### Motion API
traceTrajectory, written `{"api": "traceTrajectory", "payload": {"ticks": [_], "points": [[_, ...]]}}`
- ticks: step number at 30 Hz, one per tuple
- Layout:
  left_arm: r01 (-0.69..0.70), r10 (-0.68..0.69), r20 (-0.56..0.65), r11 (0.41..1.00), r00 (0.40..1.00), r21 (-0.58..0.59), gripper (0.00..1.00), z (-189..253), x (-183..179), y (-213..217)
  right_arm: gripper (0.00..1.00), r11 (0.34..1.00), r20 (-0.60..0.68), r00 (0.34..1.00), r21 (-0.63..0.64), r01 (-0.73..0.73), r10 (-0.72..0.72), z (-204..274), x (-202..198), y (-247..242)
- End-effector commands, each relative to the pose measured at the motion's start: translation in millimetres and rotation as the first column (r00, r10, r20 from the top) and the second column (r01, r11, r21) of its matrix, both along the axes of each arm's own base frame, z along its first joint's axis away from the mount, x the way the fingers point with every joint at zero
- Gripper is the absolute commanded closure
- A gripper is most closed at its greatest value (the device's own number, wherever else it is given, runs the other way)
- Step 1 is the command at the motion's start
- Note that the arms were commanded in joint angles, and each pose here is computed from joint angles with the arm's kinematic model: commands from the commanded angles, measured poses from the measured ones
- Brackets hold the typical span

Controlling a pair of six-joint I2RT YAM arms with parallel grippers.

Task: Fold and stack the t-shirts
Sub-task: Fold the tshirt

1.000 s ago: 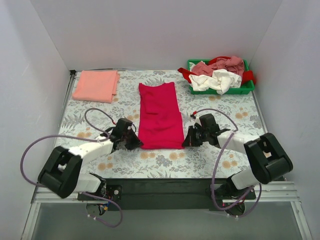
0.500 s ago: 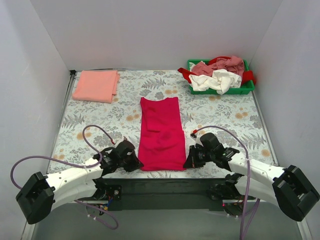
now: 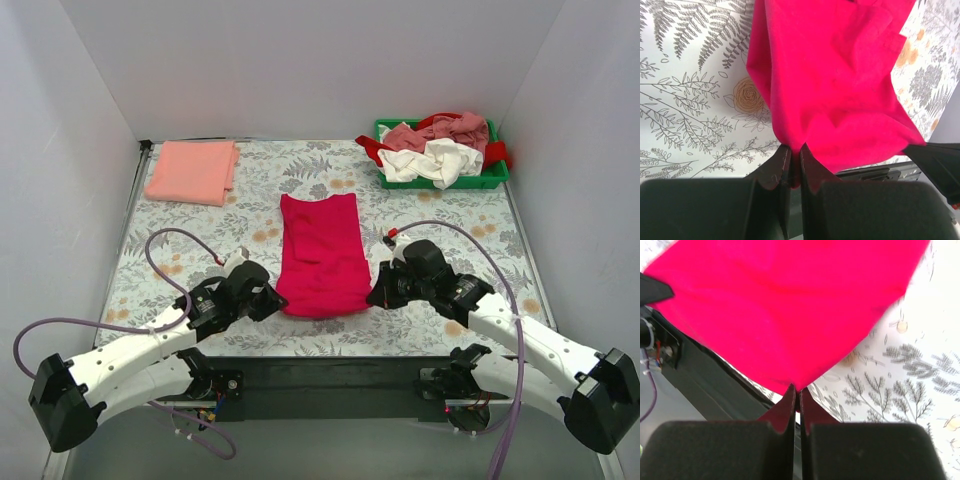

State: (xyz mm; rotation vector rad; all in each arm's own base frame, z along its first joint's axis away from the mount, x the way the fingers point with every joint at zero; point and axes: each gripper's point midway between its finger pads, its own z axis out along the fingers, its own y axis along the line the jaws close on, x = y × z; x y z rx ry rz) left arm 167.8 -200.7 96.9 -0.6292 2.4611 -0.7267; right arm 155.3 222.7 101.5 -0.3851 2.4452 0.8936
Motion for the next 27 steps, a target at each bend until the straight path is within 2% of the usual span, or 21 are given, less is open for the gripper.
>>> {"api": "traceTrajectory", "payload": {"ticks": [1, 8, 18, 27], "points": [[-0.060, 0.058, 0.052, 0.998, 0.997, 0.037, 1.00, 26, 12, 10, 0.99, 1.000, 0.098, 0.995, -0.012, -0.010, 0.011, 35, 13, -1], [-0.011, 0.019, 0.118, 0.997, 0.993, -0.072, 1.00, 68, 5, 5, 0.99, 0.991, 0.082, 0.988, 0.019, -0.136, 0.134, 68, -8, 4], [0.042, -0.027, 0.125, 0.992, 0.992, -0.117, 1.00, 94, -2, -2, 0.99, 0.965, 0.057, 0.967, 0.068, -0.253, 0.250, 99, -30, 9], [-0.047, 0.056, 0.173, 0.997, 0.983, -0.059, 1.00, 98, 21, 4, 0.99, 0.990, 0.146, 0.979, -0.043, -0.135, 0.140, 100, 12, 0]]}}
